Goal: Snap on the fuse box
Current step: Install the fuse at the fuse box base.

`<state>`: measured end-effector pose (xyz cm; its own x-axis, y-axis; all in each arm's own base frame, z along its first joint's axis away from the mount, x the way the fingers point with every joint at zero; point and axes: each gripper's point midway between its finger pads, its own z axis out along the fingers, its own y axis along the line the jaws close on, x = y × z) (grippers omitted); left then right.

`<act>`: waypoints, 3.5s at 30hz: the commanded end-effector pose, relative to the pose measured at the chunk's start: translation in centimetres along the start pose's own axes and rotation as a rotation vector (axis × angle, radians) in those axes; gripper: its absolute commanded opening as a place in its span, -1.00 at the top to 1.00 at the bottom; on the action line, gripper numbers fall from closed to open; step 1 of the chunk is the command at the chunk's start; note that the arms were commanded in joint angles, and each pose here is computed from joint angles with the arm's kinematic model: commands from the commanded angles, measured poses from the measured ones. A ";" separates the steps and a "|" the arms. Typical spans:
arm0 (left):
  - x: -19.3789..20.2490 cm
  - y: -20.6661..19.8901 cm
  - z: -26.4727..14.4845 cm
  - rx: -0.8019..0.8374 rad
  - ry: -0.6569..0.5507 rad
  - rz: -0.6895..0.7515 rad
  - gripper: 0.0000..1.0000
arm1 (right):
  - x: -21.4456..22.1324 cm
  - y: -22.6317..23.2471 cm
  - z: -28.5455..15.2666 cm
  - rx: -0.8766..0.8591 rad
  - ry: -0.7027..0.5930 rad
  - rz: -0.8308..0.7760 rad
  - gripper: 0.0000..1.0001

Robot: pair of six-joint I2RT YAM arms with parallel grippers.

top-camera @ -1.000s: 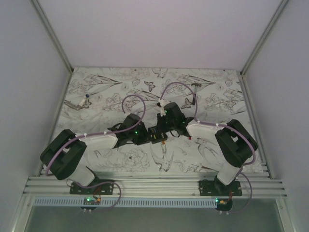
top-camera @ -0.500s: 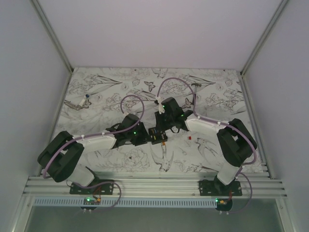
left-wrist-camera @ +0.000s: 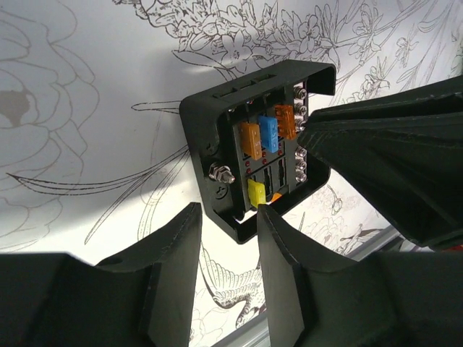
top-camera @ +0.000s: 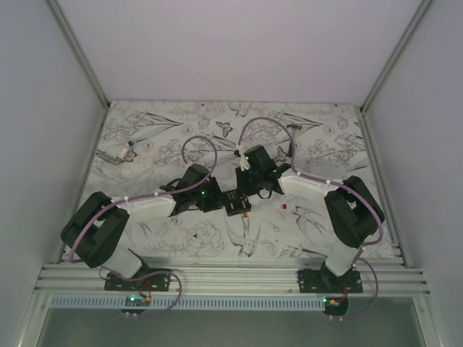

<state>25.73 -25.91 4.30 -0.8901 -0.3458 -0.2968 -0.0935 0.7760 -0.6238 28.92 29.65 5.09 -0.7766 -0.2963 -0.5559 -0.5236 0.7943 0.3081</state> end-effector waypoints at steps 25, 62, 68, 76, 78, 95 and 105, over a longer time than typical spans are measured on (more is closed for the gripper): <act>-1.5 0.9 1.7 -0.049 -0.002 0.014 0.41 | 5.8 -1.9 1.0 0.024 0.188 0.059 1.00; -4.5 0.2 1.3 -0.005 0.000 0.018 0.43 | -1.7 0.7 0.0 -0.038 0.003 0.046 0.68; -4.3 0.2 1.5 -0.003 0.018 0.013 0.48 | -0.5 0.5 0.4 -0.038 0.043 0.057 0.73; -3.8 0.8 1.8 -0.015 0.035 0.001 0.58 | 0.6 0.1 0.9 -0.032 0.088 0.060 0.84; -3.7 1.0 1.8 -0.024 0.030 0.000 0.60 | 1.1 -0.1 1.1 -0.022 0.107 0.060 0.90; -3.3 2.3 2.1 -0.064 0.029 -0.018 0.69 | 7.4 -4.3 1.2 0.176 0.298 0.001 1.00; -3.3 2.3 1.8 -0.067 0.016 -0.032 0.69 | -0.1 -0.4 -1.4 0.045 0.054 -0.057 0.74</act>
<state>30.08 -24.89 3.57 -0.8916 -0.3516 -0.2852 -0.1120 0.7817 -0.6135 27.93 28.18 4.06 -0.7987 -0.3621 -0.4806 -0.5219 0.8144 0.2537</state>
